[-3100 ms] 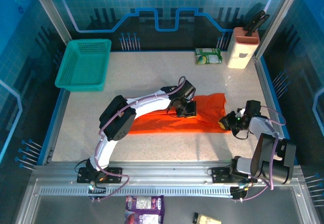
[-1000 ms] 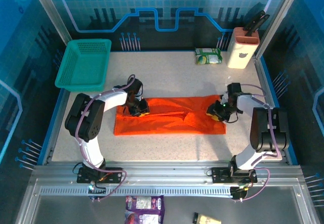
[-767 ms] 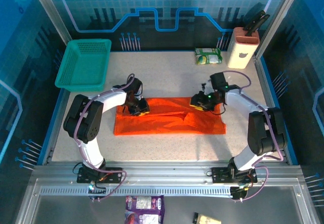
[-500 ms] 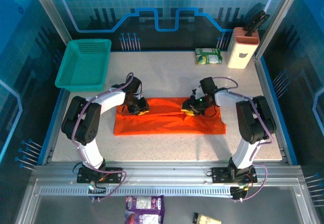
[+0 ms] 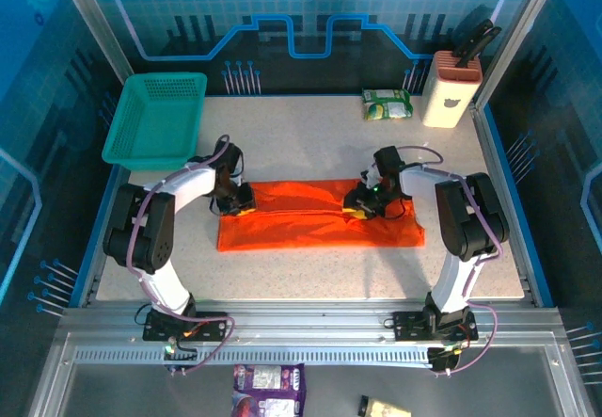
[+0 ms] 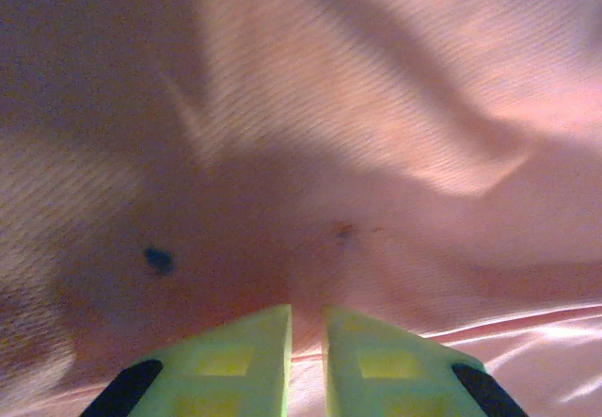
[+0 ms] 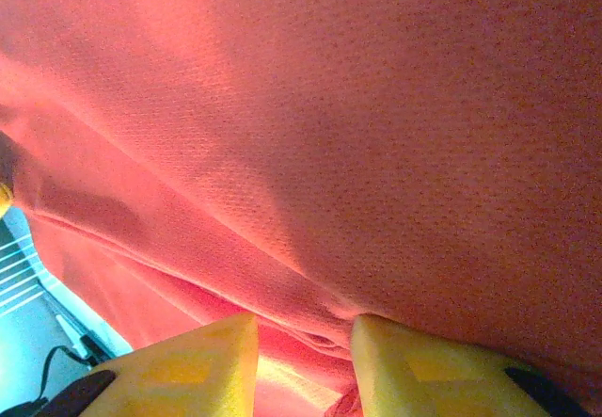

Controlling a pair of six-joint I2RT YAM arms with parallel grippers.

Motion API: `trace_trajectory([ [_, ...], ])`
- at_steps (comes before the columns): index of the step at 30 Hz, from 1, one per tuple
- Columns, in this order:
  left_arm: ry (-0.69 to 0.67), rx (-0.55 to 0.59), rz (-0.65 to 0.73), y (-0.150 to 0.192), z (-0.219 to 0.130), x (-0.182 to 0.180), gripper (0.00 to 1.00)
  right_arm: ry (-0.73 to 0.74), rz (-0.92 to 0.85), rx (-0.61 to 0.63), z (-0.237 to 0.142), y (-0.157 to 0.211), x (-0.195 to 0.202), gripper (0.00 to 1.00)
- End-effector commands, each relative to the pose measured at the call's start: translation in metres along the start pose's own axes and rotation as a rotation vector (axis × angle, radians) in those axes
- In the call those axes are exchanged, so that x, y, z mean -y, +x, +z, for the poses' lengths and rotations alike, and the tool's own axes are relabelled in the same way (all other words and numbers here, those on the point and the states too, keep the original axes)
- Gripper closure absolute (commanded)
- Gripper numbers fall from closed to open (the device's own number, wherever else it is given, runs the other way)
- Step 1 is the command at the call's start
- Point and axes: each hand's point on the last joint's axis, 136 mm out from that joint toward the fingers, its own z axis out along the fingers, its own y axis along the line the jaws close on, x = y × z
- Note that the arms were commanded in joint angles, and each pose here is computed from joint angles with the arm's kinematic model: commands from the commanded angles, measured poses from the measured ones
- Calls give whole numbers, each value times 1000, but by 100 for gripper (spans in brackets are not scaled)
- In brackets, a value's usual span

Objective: Fold the inside-out t-shirt

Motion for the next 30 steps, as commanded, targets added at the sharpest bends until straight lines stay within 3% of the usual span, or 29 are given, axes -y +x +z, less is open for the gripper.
trace_trajectory([
  [1,-41,-52,3,18,10,-19,84,160,10,-1,3,-5,36,65],
  [9,-60,-34,-41,24,14,-38,84,175,-16,-5,-4,-10,35,65],
  [16,-7,22,-34,-2,0,-27,83,117,-108,85,-52,-21,16,64],
  [23,-2,-2,-33,-6,8,-23,82,278,-84,149,-95,-42,74,64],
  [30,-18,-9,-36,-7,13,-27,82,388,-7,145,-95,-50,118,64],
])
